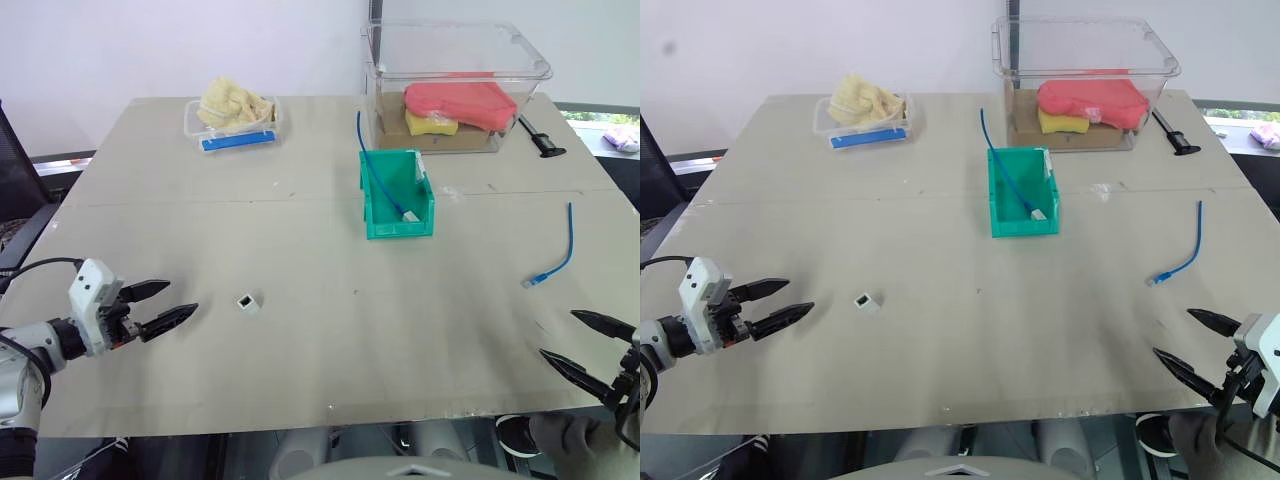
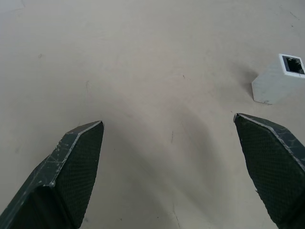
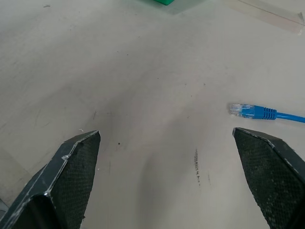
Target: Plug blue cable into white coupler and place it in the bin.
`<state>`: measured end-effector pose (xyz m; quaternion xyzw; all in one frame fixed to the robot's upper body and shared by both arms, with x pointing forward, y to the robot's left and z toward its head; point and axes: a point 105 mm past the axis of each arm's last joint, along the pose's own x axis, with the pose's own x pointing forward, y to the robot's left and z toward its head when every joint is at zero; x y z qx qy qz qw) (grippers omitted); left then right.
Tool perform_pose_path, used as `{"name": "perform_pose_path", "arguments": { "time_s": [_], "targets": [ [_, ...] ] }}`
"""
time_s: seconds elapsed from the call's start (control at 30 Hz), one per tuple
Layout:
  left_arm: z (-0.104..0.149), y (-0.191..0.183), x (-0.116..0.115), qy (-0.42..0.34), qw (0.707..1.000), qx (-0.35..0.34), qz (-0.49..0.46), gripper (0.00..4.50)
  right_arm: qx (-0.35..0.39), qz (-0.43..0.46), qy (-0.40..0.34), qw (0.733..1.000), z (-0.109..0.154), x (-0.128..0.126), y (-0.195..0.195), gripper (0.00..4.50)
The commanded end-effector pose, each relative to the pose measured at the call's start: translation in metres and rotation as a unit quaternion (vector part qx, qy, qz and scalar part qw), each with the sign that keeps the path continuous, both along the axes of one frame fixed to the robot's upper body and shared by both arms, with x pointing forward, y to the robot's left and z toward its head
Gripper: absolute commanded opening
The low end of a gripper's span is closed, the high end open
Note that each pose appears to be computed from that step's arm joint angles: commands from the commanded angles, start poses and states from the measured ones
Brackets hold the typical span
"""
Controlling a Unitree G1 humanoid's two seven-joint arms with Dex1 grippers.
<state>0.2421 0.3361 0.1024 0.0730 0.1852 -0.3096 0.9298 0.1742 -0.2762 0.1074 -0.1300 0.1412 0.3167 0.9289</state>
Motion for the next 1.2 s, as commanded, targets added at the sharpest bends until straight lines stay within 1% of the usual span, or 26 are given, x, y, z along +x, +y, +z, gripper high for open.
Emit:
{"name": "perform_pose_path", "arguments": {
  "time_s": [0.03,0.1,0.17,0.23,0.33,0.43,0.5,0.53,0.63,0.7,0.87,1.03,1.07,1.1,1.17,1.2],
  "targets": [
    [0.023,-0.011,0.011,-0.047,0.999,-0.020,-0.007,4.47,0.005,0.000,-0.027,1.000,0.009,0.010,0.006,4.39],
    [0.041,-0.033,0.019,-0.080,0.995,-0.063,-0.025,4.47,0.000,-0.011,-0.059,0.998,0.019,0.025,0.010,4.39],
    [0.051,-0.048,0.017,-0.093,0.990,-0.093,-0.046,4.47,-0.014,-0.018,-0.069,0.997,0.025,0.034,0.008,4.39],
    [0.056,-0.064,0.009,-0.098,0.988,-0.096,-0.076,4.47,-0.042,-0.011,-0.054,0.998,0.025,0.039,0.006,4.39],
    [0.059,-0.087,-0.005,-0.098,0.982,-0.101,-0.127,4.47,-0.076,0.023,-0.039,0.996,0.030,0.047,0.006,4.39],
    [0.064,-0.127,-0.025,-0.102,0.966,-0.098,-0.215,4.47,-0.141,0.065,-0.020,0.988,0.035,0.067,-0.003,4.39],
    [0.065,-0.146,-0.034,-0.104,0.958,-0.100,-0.248,4.47,-0.172,0.087,-0.003,0.981,0.035,0.075,-0.009,4.39],
    [0.062,-0.157,-0.040,-0.102,0.953,-0.097,-0.270,4.47,-0.204,0.107,0.007,0.973,0.033,0.084,-0.012,4.16],
    [0.054,-0.174,-0.051,-0.095,0.943,-0.085,-0.308,4.47,-0.267,0.158,0.027,0.950,0.028,0.099,-0.017,3.35],
    [0.051,-0.178,-0.053,-0.096,0.942,-0.084,-0.311,4.47,-0.297,0.182,0.029,0.937,0.026,0.108,-0.019,2.54],
    [0.048,-0.183,-0.060,-0.102,0.939,-0.086,-0.316,4.47,-0.355,0.216,0.050,0.908,0.017,0.125,-0.026,2.54],
    [0.043,-0.183,-0.062,-0.109,0.938,-0.083,-0.319,4.47,-0.381,0.220,0.081,0.894,0.008,0.138,-0.034,2.54],
    [0.043,-0.183,-0.061,-0.110,0.938,-0.083,-0.318,4.47,-0.382,0.222,0.086,0.893,0.007,0.140,-0.034,1.96],
    [0.042,-0.182,-0.061,-0.112,0.939,-0.083,-0.316,4.47,-0.378,0.233,0.101,0.890,0.005,0.138,-0.034,1.66],
    [0.040,-0.181,-0.060,-0.113,0.939,-0.083,-0.313,4.47,-0.367,0.250,0.118,0.888,0.002,0.135,-0.034,0.68],
    [0.039,-0.181,-0.060,-0.113,0.940,-0.084,-0.311,4.47,-0.359,0.249,0.119,0.892,0.003,0.136,-0.033,0.17]
  ]
}}
